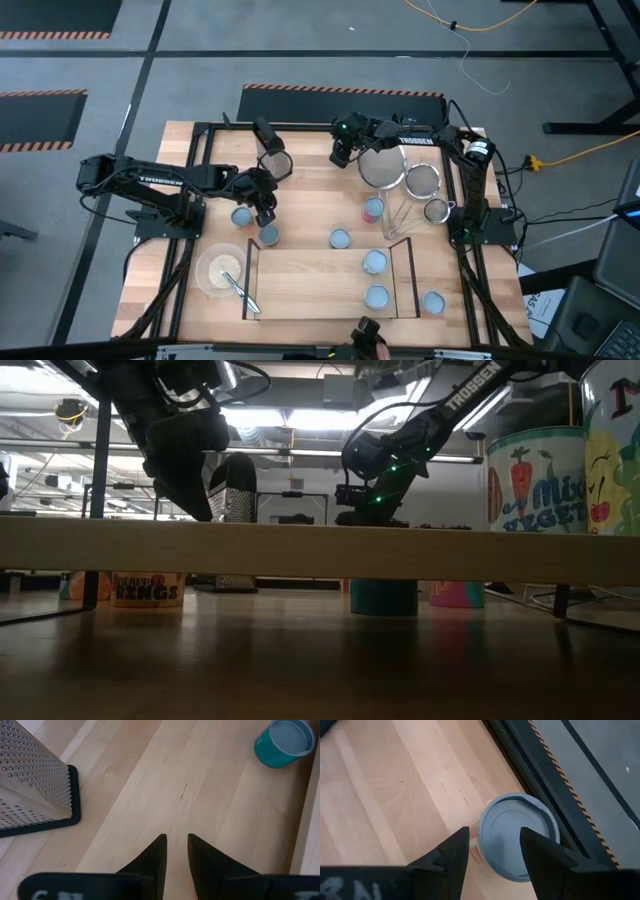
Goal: Pick and place cans onto a shelf
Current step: Put the top canned diced tomatoes on the shelf
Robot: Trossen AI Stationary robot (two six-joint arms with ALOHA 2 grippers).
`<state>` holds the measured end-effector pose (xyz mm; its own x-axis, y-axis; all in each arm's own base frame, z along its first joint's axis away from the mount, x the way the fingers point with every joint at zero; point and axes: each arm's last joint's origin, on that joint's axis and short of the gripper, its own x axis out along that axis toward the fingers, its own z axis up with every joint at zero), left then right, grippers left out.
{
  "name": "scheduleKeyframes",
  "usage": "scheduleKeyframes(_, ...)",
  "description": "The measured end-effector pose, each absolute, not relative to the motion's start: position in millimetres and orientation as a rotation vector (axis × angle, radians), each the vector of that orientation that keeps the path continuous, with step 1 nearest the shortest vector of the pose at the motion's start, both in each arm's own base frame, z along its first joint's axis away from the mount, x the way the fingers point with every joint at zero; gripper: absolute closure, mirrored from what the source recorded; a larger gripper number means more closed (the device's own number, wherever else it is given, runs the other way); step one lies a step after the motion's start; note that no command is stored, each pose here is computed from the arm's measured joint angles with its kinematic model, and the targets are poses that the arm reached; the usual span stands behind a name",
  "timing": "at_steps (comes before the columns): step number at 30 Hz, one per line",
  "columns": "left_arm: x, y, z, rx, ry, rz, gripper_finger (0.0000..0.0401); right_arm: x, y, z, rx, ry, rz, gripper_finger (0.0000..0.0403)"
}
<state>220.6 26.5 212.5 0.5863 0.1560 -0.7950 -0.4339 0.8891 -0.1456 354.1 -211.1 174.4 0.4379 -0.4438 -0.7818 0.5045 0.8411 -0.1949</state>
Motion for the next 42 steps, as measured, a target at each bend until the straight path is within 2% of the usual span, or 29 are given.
scheduleKeyframes(12,221,27,213,-0.343,0.882,0.352,0.0331,357,-214,156,0.078,0.993,-0.585,0.0224)
scheduleKeyframes(15,221,27,212,-0.343,0.883,0.352,0.0331,357,-214,155,0.075,0.994,-0.588,0.0236)
scheduleKeyframes(18,221,27,213,-0.343,0.882,0.351,0.0331,357,-214,155,0.074,0.995,-0.588,0.0267)
scheduleKeyframes(26,221,27,212,-0.342,0.883,0.351,0.0331,359,-213,156,0.084,0.979,-0.505,0.0388)
scheduleKeyframes(33,221,27,213,-0.342,0.882,0.351,0.0331,356,-207,163,0.104,0.982,-0.454,0.0393)
scheduleKeyframes(38,221,27,213,-0.342,0.882,0.351,0.0331,357,-187,188,0.148,0.956,-0.303,0.0396)
scheduleKeyframes(42,221,27,213,-0.339,0.883,0.35,0.0331,358,-161,207,0.162,0.947,-0.099,0.0396)
